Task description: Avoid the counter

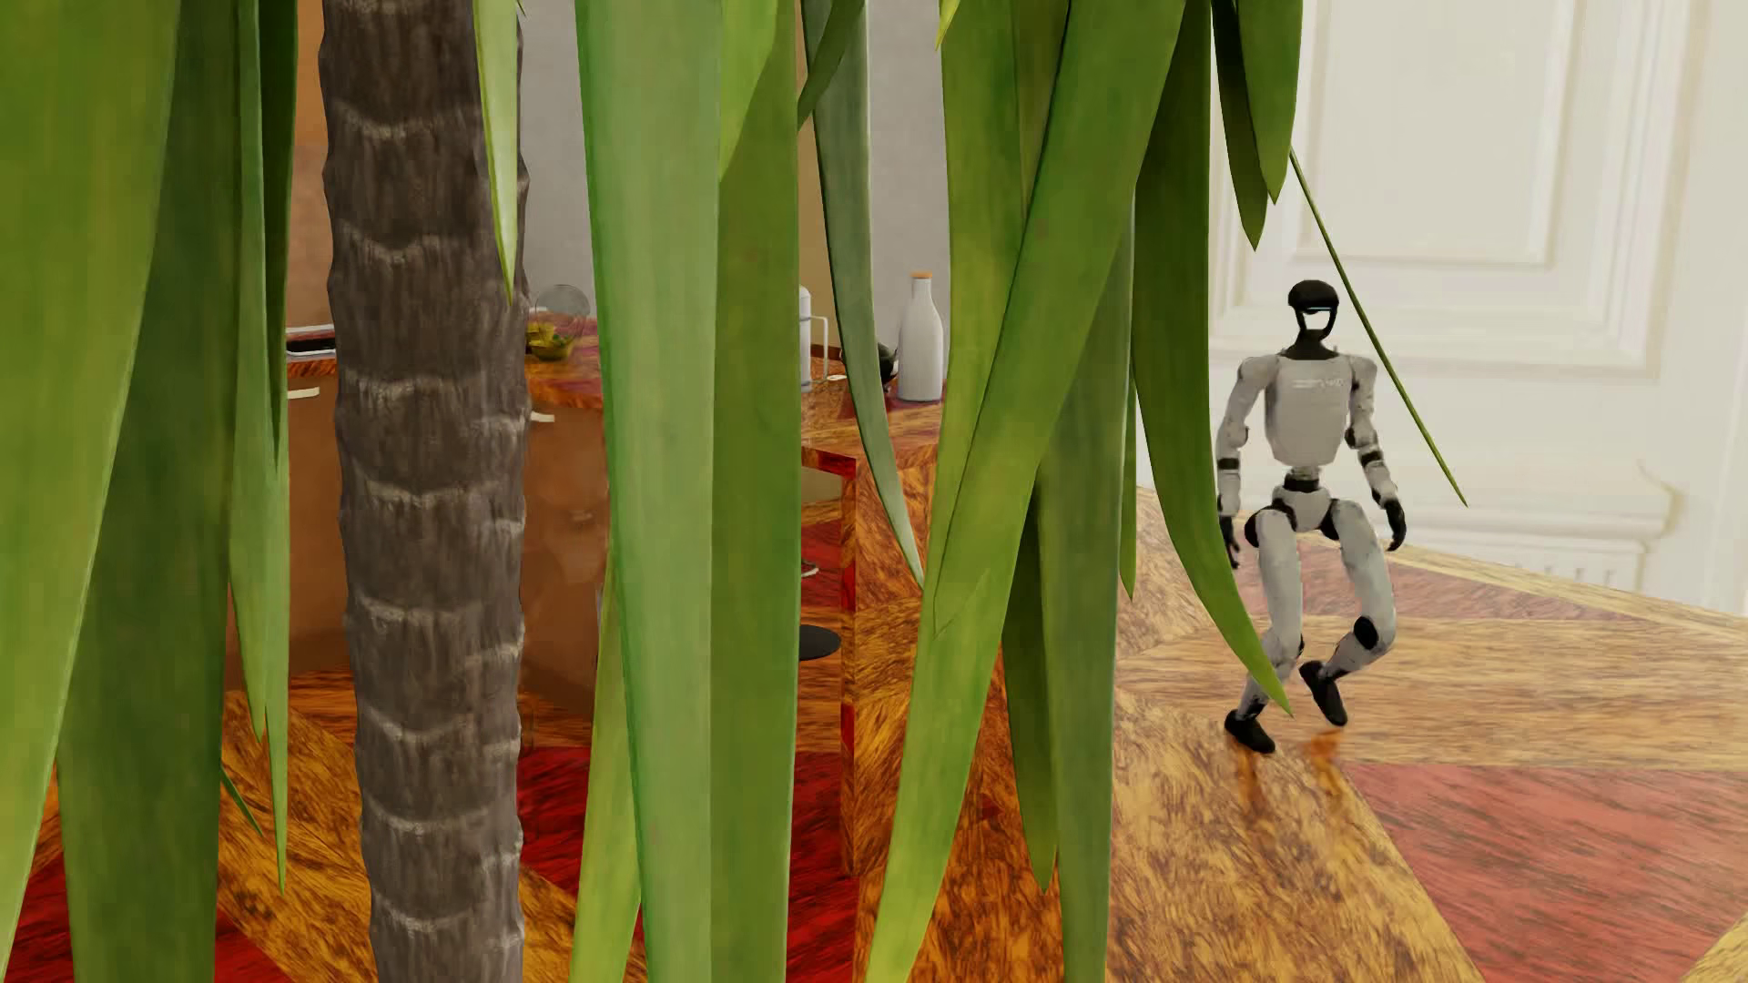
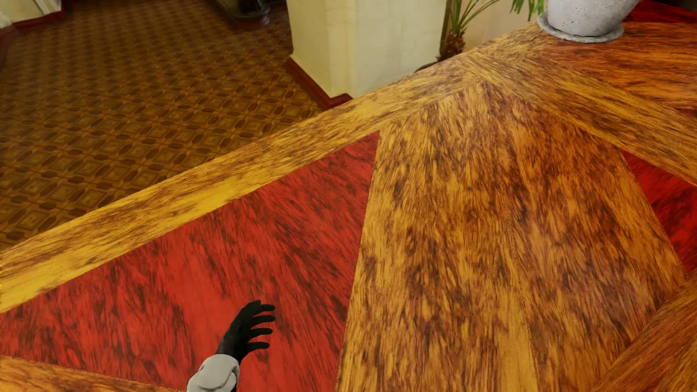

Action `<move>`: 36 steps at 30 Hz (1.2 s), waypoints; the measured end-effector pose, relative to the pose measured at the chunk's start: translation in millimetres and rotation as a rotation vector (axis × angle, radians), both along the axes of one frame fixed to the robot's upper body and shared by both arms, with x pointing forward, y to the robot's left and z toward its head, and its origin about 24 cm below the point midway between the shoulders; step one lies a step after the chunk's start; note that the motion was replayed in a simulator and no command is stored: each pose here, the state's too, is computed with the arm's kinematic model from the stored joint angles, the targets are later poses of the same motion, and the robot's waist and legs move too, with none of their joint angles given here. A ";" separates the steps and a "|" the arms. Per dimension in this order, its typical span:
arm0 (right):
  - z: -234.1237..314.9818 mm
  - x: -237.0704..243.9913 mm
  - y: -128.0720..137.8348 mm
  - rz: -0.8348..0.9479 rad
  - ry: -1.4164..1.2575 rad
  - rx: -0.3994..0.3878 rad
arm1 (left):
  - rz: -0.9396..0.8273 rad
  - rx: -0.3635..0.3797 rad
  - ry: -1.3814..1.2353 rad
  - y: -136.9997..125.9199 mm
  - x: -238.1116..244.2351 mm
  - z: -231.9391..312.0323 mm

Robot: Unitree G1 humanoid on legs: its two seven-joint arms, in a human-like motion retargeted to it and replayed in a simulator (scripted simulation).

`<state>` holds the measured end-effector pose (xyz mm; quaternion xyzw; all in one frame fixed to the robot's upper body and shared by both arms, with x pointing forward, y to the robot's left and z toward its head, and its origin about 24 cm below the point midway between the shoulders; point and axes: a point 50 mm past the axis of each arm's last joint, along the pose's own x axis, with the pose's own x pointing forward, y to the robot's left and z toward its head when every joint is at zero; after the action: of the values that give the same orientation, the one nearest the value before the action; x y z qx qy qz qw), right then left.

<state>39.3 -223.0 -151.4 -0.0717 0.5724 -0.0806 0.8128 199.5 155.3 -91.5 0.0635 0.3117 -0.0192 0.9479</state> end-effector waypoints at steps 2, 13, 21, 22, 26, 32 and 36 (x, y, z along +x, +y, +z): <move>7.3 27.5 5.2 -0.066 -0.106 -0.014 | 0.070 0.049 0.100 28.4 -52.5 -23.7; -0.6 1.1 4.6 0.083 0.003 -0.029 | 0.008 0.070 -0.144 8.0 0.8 5.2; 25.3 81.4 18.5 0.030 -0.313 0.181 | 0.174 0.216 -0.028 71.6 -16.3 6.7; 19.8 63.5 16.0 0.081 -0.253 0.141 | 0.176 0.156 -0.116 45.3 6.5 15.8; 7.2 43.9 21.2 0.090 -0.131 0.025 | 0.095 0.150 -0.034 37.8 -34.6 -8.8; 20.6 64.7 9.5 0.039 -0.248 0.079 | 0.124 0.188 -0.015 60.3 -21.5 -1.7; 4.5 18.7 -2.1 0.111 -0.054 -0.011 | 0.041 0.073 -0.093 6.9 -1.6 4.2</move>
<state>58.0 -225.1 -146.9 -0.1056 0.5451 -0.0403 0.8307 198.0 162.2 -87.3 0.0924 0.2692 0.0145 0.9585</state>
